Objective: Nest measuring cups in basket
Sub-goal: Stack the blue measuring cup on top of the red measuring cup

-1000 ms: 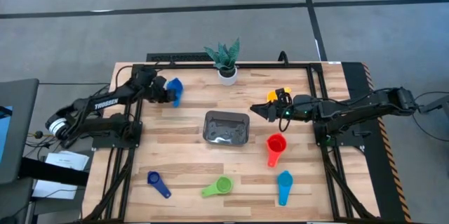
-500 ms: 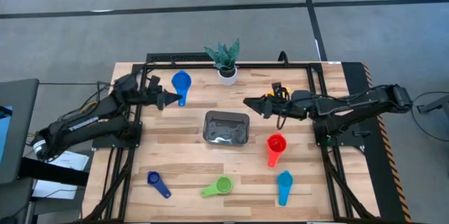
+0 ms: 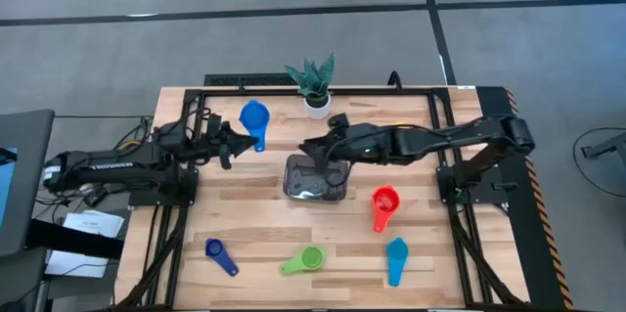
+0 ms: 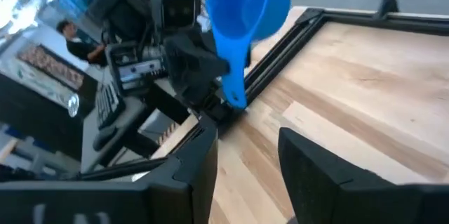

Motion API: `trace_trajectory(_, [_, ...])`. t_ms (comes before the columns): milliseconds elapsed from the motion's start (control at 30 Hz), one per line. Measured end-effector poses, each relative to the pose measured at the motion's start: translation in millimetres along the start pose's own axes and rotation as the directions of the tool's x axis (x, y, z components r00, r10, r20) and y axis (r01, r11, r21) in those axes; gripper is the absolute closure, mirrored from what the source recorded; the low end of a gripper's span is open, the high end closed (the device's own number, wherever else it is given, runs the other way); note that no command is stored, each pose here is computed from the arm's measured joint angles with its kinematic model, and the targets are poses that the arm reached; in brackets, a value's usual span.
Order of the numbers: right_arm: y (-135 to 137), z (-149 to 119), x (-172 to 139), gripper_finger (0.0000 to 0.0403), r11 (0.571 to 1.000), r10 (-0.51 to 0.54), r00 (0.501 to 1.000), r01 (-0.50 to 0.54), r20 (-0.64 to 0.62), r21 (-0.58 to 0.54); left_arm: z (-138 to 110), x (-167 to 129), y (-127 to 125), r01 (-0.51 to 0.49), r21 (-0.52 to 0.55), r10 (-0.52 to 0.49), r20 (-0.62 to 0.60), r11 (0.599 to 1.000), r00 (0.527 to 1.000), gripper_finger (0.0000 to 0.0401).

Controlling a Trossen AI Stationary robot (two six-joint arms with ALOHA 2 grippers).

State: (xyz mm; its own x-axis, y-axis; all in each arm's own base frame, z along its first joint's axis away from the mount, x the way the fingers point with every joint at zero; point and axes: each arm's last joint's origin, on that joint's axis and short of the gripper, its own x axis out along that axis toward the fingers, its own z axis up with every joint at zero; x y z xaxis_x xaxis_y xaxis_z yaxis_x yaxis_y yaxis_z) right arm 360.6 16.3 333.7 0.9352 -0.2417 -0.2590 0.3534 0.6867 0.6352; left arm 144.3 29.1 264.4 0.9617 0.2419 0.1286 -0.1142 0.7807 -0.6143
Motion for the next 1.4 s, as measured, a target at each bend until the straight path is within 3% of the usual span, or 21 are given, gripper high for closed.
trace_trajectory(233, [22.5, 1.2, 25.4, 0.0230, 0.991, 0.117, 0.992, -0.120, -0.049, -0.054, 1.6, 12.8, -17.0, 0.202, -0.081, -0.197, 0.069, 0.976, 0.978, 0.0401])
trace_trajectory(600, [36.7, 3.2, 39.8, 0.0233, 0.984, 0.157, 0.987, -0.159, -0.033, -0.076, 8.1, 32.9, -38.5, 0.305, -0.077, -0.302, 0.047, 0.949, 0.952, 0.0401])
trace_trajectory(800, [38.7, 1.8, 38.8, 0.0261, 0.982, 0.168, 0.985, -0.171, -0.043, -0.077, 9.3, 41.8, -41.8, 0.306, -0.069, -0.305, 0.034, 0.949, 0.952, 0.0401])
trace_trajectory(1067, [38.2, 1.3, 38.0, 0.0385, 0.982, 0.164, 0.985, -0.169, -0.058, -0.089, 5.3, 48.7, -40.9, 0.315, -0.099, -0.316, 0.016, 0.944, 0.949, 0.0401])
trace_trajectory(1233, [38.2, -0.1, 36.3, 0.0393, 0.973, 0.200, 0.972, -0.212, -0.124, -0.091, 3.8, 49.5, -39.9, 0.301, -0.106, -0.302, 0.008, 0.948, 0.953, 0.0380])
trace_trajectory(1400, [37.7, -4.3, 21.6, 0.0397, 0.976, 0.186, 0.940, -0.212, -0.286, -0.060, 6.2, 45.4, -39.2, 0.280, -0.038, -0.279, 0.009, 0.959, 0.960, 0.0337])
